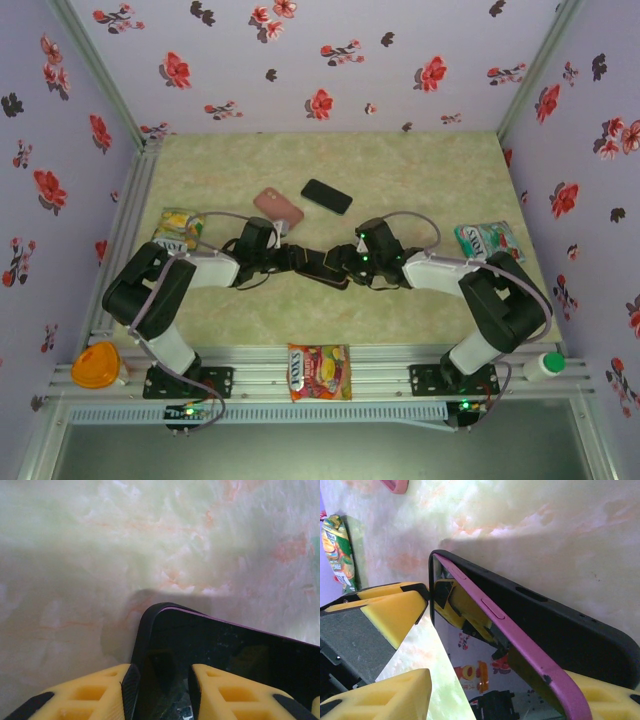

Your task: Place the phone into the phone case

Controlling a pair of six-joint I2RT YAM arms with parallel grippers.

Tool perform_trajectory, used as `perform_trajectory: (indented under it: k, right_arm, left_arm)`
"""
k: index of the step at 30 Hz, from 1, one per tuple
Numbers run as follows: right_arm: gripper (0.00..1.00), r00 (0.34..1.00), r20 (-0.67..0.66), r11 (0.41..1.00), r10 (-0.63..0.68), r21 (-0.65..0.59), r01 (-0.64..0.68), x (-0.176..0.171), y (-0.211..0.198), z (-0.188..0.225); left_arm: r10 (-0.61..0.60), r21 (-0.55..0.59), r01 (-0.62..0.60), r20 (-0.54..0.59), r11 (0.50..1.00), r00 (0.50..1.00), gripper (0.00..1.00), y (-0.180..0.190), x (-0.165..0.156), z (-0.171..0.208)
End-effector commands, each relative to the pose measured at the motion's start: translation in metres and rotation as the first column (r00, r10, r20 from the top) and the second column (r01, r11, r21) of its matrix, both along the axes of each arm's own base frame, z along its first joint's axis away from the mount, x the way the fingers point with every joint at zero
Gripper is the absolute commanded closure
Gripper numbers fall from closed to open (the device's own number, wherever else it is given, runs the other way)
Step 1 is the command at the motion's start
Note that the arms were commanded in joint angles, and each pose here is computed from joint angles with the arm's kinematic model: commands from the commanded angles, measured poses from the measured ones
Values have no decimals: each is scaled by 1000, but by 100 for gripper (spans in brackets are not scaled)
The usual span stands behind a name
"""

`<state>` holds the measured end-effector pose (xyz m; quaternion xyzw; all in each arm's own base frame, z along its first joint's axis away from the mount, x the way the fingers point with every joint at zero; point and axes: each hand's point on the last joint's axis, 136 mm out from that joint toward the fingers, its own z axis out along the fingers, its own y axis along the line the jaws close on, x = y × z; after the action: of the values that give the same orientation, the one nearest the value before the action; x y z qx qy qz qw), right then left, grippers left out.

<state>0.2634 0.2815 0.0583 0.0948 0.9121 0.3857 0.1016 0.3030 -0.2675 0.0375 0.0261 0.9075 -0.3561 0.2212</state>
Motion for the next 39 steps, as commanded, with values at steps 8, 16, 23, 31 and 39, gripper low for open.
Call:
perform_trajectory:
  k: [8, 16, 23, 31, 39]
  right_arm:
    - [39, 1000, 18, 998, 23, -64, -22, 2, -2, 11]
    - [38, 999, 6, 993, 31, -110, -30, 2, -6, 11]
    - [37, 1000, -11, 988, 28, -154, -30, 1, -11, 9]
    - [36, 1000, -17, 985, 24, -168, -27, 2, -12, 7]
    - [35, 1000, -17, 985, 21, -172, -23, 2, -13, 6]
  left_arm:
    - [-20, -39, 21, 25, 999, 999, 62, -5, -6, 11]
    - [-21, -41, 22, 25, 999, 999, 62, -4, -8, 13]
    - [-19, -39, 20, 21, 999, 1000, 62, -2, -10, 11]
    - [-8, -29, 9, 24, 1000, 1000, 62, 2, -12, 9]
    - [8, -29, -7, 36, 1000, 999, 62, 5, -12, 15]
